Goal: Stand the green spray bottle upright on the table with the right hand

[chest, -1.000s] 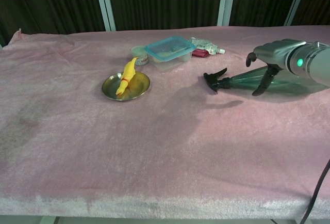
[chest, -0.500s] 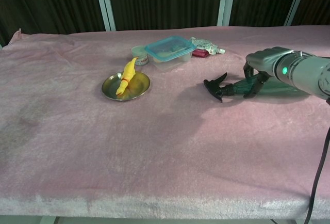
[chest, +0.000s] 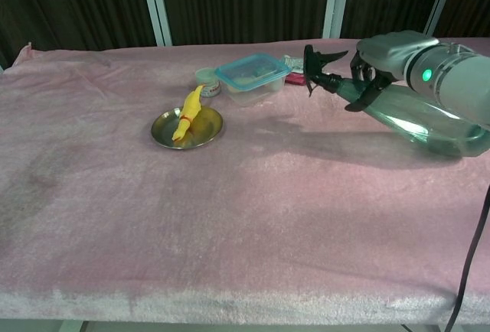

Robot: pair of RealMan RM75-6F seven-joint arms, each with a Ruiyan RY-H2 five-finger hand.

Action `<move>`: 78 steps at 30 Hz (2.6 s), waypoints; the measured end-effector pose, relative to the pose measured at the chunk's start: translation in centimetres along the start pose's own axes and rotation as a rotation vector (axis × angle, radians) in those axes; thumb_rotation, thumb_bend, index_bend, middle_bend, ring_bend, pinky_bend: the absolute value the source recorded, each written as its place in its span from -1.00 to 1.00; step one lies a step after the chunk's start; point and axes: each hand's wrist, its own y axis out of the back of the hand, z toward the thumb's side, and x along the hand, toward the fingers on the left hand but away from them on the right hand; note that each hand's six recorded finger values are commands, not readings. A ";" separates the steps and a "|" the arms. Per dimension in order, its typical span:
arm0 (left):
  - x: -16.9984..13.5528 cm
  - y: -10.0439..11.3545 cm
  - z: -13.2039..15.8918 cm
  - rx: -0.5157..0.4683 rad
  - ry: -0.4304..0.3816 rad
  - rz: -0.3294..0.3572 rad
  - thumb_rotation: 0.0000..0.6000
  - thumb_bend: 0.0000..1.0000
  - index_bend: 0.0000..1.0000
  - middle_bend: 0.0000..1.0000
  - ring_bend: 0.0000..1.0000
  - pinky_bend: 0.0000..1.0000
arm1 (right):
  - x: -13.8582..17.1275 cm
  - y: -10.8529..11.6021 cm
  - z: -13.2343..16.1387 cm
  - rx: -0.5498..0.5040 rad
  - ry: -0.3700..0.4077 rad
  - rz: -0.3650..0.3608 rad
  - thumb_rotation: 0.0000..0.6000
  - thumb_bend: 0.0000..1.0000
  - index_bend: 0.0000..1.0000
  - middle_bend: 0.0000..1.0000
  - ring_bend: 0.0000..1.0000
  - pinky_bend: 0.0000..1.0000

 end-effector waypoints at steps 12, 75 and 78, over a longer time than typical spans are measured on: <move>0.1 0.0 -0.1 0.000 0.006 0.000 1.00 -0.22 -1.00 -1.00 -1.00 -1.00 | 2.6 5.6 0.1 -0.423 0.109 -0.234 1.00 -0.26 0.86 0.29 0.06 -0.16; 0.2 -0.4 0.1 -0.022 0.001 -0.044 1.00 -0.22 -1.00 -1.00 -1.00 -0.99 | 2.0 1.2 -3.6 -0.712 0.098 -0.074 1.00 -0.35 -0.95 -0.74 -0.94 -0.72; 0.2 -0.4 0.0 -0.023 0.003 -0.041 1.00 -0.21 -1.00 -1.00 -1.00 -0.99 | 1.8 0.4 -3.9 -0.693 0.082 -0.048 1.00 -0.35 -0.95 -0.76 -0.96 -0.75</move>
